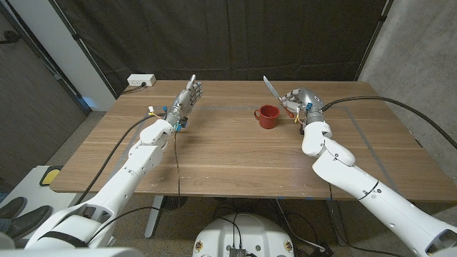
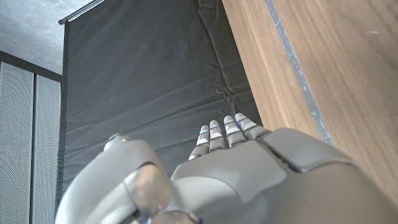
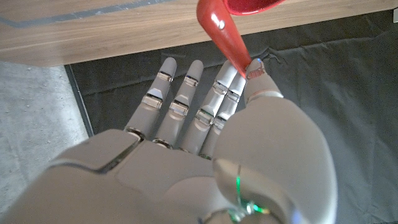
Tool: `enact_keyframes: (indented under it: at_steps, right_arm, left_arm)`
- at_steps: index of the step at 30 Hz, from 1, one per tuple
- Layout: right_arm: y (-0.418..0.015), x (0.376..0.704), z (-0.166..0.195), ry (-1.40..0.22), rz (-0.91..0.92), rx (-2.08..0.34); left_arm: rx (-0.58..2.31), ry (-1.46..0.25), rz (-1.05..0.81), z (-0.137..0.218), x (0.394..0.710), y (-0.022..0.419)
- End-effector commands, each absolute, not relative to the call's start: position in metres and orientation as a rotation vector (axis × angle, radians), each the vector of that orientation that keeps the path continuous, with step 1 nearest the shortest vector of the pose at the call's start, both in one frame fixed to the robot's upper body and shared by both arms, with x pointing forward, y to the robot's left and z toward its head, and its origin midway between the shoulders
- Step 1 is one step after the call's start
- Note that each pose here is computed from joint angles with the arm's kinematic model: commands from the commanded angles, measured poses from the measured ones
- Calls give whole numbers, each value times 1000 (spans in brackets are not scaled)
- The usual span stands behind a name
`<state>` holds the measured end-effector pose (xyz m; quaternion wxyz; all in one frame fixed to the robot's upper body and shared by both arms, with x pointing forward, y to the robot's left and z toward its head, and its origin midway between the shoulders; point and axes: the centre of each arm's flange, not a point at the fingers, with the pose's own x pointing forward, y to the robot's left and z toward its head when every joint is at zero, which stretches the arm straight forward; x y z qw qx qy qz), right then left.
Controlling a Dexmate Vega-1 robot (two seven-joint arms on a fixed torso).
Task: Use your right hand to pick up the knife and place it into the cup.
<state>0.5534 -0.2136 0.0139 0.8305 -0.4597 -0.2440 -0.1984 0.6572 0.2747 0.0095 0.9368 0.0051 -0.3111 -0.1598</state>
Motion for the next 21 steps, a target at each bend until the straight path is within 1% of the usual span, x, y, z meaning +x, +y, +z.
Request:
enact_keyframes:
  at_steps: [1, 12, 21]
  right_arm:
    - [-192, 573, 30, -581, -369, -927]
    - [-172, 592, 31, -608, -339, -861]
    - [-161, 605, 32, -615, -315, -852]
  left_arm:
    - [7, -650, -315, 8, 651, 281]
    - [-17, -654, -301, 4, 649, 285]
    - [-10, -648, -302, 2, 648, 287]
